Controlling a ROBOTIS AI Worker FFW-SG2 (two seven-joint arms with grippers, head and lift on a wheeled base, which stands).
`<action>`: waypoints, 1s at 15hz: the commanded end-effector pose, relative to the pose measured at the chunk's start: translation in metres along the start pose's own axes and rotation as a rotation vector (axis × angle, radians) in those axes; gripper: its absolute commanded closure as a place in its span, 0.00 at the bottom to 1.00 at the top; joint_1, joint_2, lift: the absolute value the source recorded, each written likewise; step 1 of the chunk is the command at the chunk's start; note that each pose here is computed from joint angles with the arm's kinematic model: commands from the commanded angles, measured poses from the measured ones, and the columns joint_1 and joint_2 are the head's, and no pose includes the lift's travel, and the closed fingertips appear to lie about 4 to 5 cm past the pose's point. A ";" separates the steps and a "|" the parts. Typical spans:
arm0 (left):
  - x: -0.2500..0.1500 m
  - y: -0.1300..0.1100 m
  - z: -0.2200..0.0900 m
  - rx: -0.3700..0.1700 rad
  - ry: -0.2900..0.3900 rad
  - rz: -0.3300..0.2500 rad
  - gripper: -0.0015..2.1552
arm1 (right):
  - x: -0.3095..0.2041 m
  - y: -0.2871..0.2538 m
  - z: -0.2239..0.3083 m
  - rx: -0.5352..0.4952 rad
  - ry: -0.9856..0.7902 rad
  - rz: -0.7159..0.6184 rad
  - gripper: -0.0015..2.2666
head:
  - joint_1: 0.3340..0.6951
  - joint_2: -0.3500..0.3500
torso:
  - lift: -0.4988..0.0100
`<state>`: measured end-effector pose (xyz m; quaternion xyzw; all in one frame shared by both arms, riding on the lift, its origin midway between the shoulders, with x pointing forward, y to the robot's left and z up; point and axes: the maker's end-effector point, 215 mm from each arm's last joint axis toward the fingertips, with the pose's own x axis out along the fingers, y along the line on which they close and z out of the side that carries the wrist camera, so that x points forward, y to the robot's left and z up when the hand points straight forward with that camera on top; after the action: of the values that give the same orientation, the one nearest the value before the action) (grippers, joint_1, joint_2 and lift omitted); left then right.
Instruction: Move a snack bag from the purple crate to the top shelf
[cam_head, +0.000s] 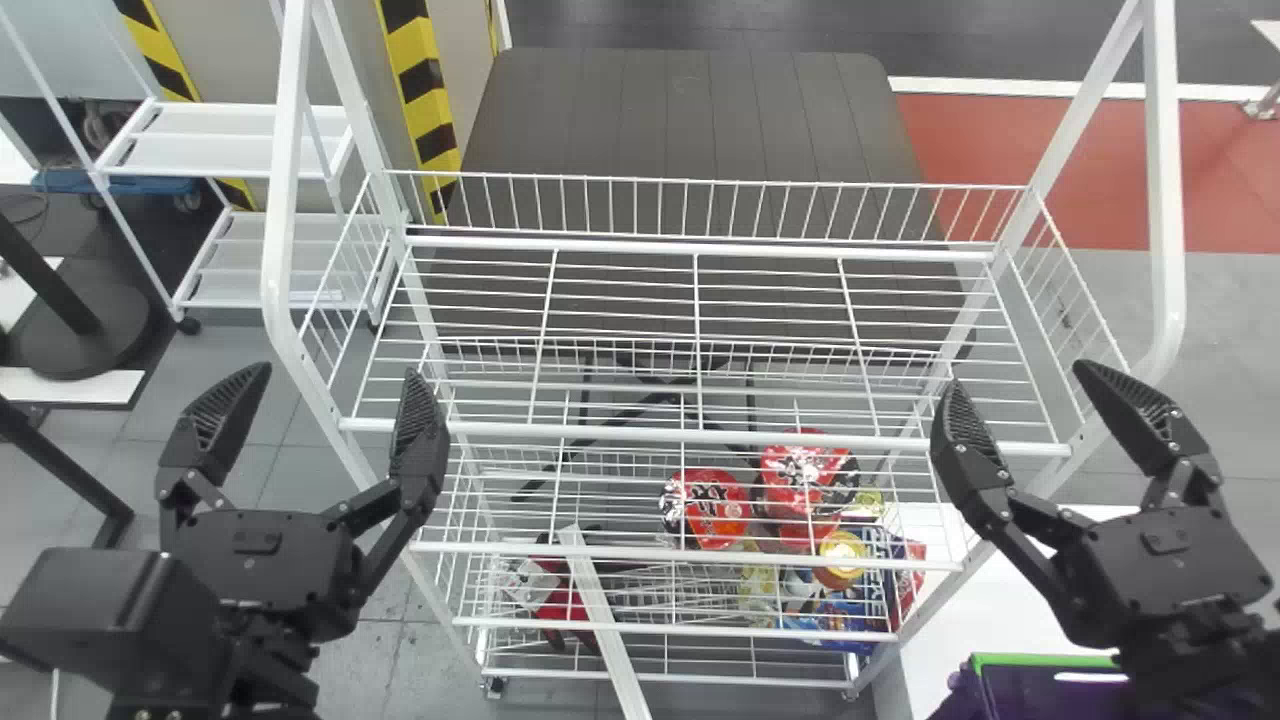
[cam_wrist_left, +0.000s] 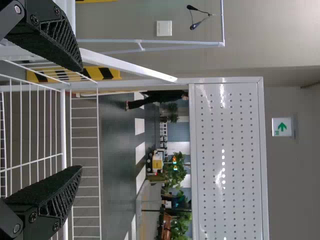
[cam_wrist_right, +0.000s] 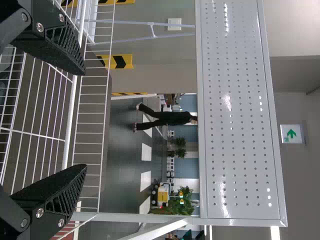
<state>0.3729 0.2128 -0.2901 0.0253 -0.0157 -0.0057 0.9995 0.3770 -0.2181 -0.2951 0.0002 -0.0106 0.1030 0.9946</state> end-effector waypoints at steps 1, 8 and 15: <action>0.000 -0.001 0.000 -0.001 0.000 -0.001 0.06 | 0.000 0.000 0.000 0.000 0.000 0.000 0.08 | 1.00 0.49 | 0.98; 0.001 0.001 -0.002 -0.004 0.002 0.002 0.06 | 0.000 -0.002 -0.018 0.014 0.070 -0.002 0.08 | 1.00 0.49 | 0.98; 0.001 0.000 -0.001 -0.007 0.001 0.001 0.06 | 0.001 -0.007 -0.012 0.011 0.053 -0.017 0.08 | 1.00 0.48 | 0.96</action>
<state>0.3740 0.2132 -0.2919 0.0223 -0.0146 -0.0049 0.9996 0.3794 -0.2244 -0.3050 0.0025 0.0123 0.0970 0.9952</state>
